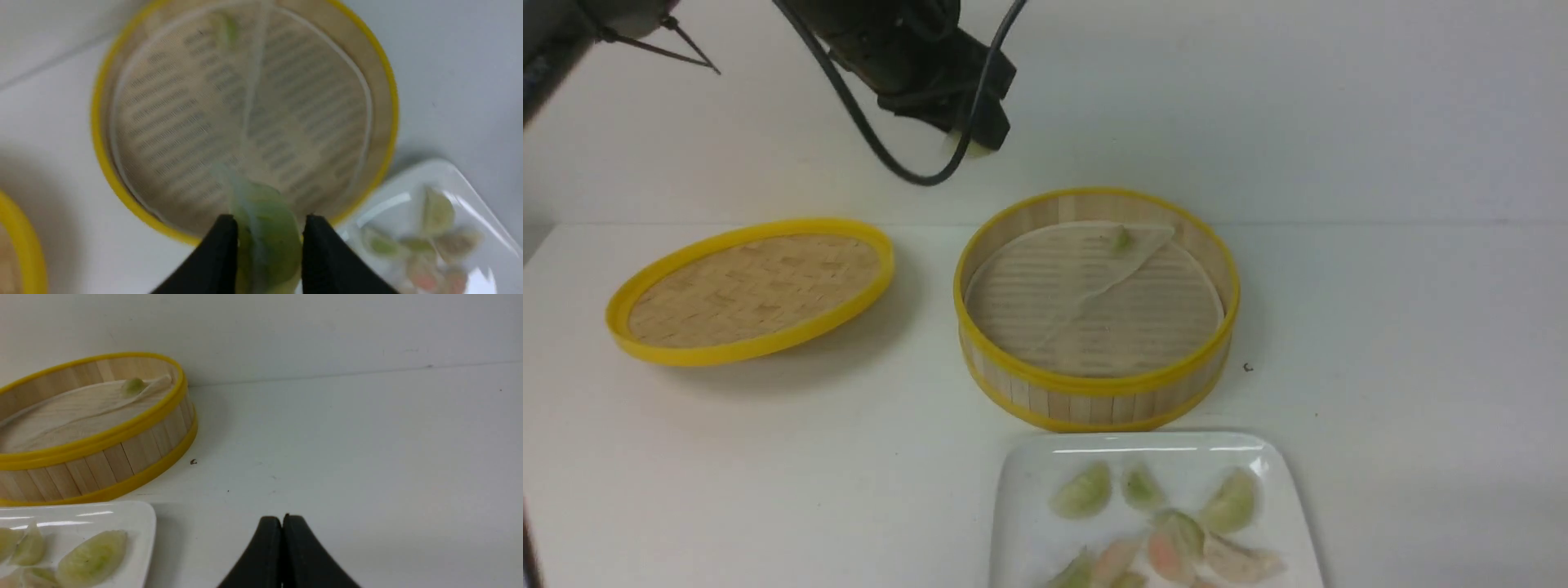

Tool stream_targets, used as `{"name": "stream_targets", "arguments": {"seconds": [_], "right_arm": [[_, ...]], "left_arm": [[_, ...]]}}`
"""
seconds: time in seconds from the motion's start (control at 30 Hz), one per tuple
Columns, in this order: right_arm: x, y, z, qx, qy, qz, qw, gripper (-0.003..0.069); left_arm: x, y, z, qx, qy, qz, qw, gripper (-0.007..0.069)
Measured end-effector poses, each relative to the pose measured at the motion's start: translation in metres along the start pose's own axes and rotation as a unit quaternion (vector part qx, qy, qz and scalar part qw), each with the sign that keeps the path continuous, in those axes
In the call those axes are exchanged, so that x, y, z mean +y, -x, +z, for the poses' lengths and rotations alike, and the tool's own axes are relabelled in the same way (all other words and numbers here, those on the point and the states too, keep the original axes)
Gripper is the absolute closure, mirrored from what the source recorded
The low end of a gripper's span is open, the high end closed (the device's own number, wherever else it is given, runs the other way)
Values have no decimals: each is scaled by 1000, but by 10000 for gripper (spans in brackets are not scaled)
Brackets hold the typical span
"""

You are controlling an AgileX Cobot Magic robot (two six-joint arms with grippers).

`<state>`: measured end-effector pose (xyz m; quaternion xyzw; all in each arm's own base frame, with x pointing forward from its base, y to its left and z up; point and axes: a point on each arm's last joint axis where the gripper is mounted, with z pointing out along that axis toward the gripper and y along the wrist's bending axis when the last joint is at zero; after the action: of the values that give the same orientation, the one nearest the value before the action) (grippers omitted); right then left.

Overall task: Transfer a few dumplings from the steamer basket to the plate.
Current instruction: Use the left arm to put the dumpling into the plate

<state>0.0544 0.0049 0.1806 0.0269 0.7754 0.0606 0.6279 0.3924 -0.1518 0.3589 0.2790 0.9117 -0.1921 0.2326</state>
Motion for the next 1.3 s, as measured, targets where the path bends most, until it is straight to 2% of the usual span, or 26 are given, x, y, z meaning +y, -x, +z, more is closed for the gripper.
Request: {"name": "stream_targets", "arguments": {"seconds": [0.17, 0.23, 0.37, 0.57, 0.67, 0.7, 0.73, 0.77, 0.8, 0.9, 1.0, 1.03, 1.07, 1.13, 1.27, 1.3], "right_arm": [[0, 0, 0, 0, 0, 0, 1000, 674], [0, 0, 0, 0, 0, 0, 1000, 674], [0, 0, 0, 0, 0, 0, 1000, 674], [0, 0, 0, 0, 0, 0, 1000, 674], [0, 0, 0, 0, 0, 0, 1000, 674], [0, 0, 0, 0, 0, 0, 1000, 674], [0, 0, 0, 0, 0, 0, 1000, 674], [0, 0, 0, 0, 0, 0, 1000, 674], [0, 0, 0, 0, 0, 0, 1000, 674], [0, 0, 0, 0, 0, 0, 1000, 674], [0, 0, 0, 0, 0, 0, 1000, 674], [0, 0, 0, 0, 0, 0, 1000, 674], [0, 0, 0, 0, 0, 0, 1000, 674], [0, 0, 0, 0, 0, 0, 1000, 674], [0, 0, 0, 0, 0, 0, 1000, 674], [0, 0, 0, 0, 0, 0, 1000, 674]], "left_arm": [[-42, -56, 22, 96, -48, 19, 994, 443], [-57, -77, 49, 130, -64, 36, 989, 443], [-78, -96, 88, 155, -78, 83, 981, 443], [-91, -107, 131, 187, -88, 104, 973, 436], [-94, -112, 142, 201, -94, 102, 970, 371], [-94, -112, 144, 203, -97, 99, 969, 316], [-94, -112, 144, 202, -97, 100, 970, 316], [-95, -109, 144, 198, -96, 100, 970, 258], [-94, -102, 141, 187, -94, 101, 973, 232], [-90, -82, 130, 154, -81, 103, 979, 214], [-70, -50, 109, 97, -53, 82, 991, 364], [-61, -37, 101, 72, -44, 74, 994, 466], [-57, -33, 99, 65, -41, 71, 995, 466], [-34, -14, 91, 35, -29, 60, 997, 592], [6, 10, 107, 17, -34, 70, 997, 629], [7, 11, 109, 16, -35, 70, 997, 630]]}}
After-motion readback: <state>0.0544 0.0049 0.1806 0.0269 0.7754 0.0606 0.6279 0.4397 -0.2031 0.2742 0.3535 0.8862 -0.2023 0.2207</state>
